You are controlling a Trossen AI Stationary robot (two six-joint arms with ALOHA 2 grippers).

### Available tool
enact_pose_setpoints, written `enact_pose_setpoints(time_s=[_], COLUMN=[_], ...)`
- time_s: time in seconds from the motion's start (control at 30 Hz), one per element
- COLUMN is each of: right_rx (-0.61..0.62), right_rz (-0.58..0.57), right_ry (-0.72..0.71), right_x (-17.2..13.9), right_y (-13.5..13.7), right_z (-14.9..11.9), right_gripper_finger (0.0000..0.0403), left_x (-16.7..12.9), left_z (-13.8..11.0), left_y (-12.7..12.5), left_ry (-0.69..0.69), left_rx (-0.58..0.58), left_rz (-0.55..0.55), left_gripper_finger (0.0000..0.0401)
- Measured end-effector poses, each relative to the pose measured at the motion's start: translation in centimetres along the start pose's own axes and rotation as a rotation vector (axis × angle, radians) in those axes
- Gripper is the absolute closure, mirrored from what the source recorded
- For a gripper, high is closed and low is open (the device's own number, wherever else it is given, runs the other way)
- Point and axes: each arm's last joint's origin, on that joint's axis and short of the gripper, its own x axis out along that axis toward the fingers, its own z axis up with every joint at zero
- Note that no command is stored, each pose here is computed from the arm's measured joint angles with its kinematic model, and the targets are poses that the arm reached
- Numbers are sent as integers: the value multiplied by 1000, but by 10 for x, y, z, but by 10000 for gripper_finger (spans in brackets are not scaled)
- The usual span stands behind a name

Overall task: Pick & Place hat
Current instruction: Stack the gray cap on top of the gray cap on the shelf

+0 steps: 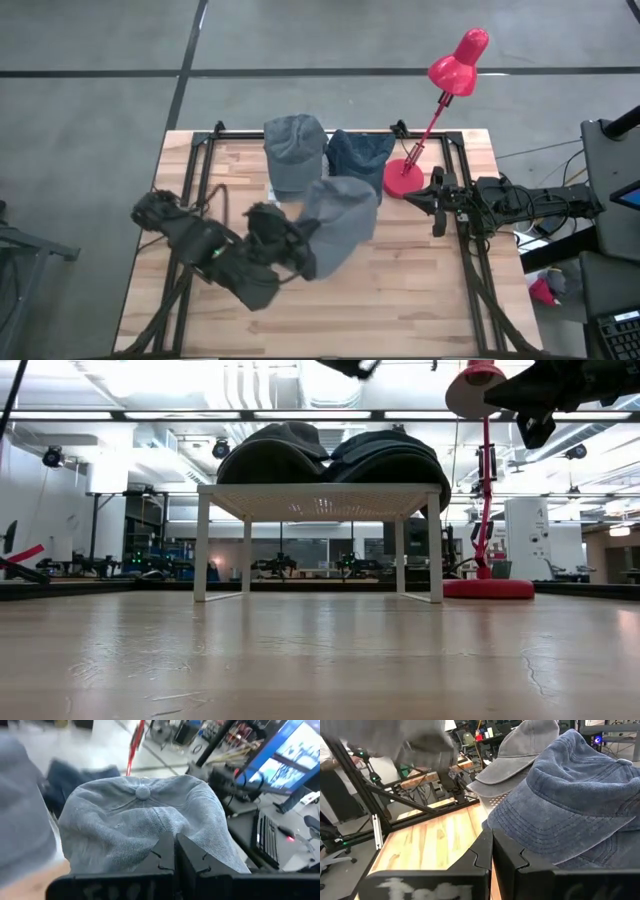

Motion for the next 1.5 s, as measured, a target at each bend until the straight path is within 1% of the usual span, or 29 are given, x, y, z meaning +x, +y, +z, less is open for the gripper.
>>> enact_pose_setpoints(time_s=[0.13, 0.23, 0.37, 0.5, 0.6, 0.77, 0.9, 1.07, 1.33, 1.5], right_rx=[1, 1, 1, 1, 0, 1, 1, 1, 1, 6], right_rz=[0, 0, -1, -2, -3, -2, -2, -2, -2, -2], right_ry=[0, 0, 0, -1, -1, -1, -1, -1, -1, -1], right_x=[0, 0, 0, 0, 0, 0, 0, 0, 0, 0], right_y=[0, 0, 0, 0, 0, 0, 0, 0, 0, 0], right_z=[0, 0, 0, 0, 0, 0, 0, 0, 0, 0], right_gripper_finger=[394, 394, 394, 394, 394, 394, 394, 394, 394, 394], left_x=[-11, -18, -23, -19, -10, 19, 42, 64, 88, 102], left_z=[20, 33, 46, 55, 63, 70, 72, 71, 67, 60], left_y=[6, 12, 19, 22, 22, 25, 29, 33, 36, 45], left_ry=[-76, -136, -234, -322, -349, -371, -397, -444, -450, -446], left_rx=[61, 122, 210, 308, 371, 465, 505, 543, 548, 568], left_rz=[3, 28, 96, 191, 250, 368, 477, 609, 662, 698], left_gripper_finger=[401, 401, 401, 401, 401, 401, 401, 401, 401, 401])
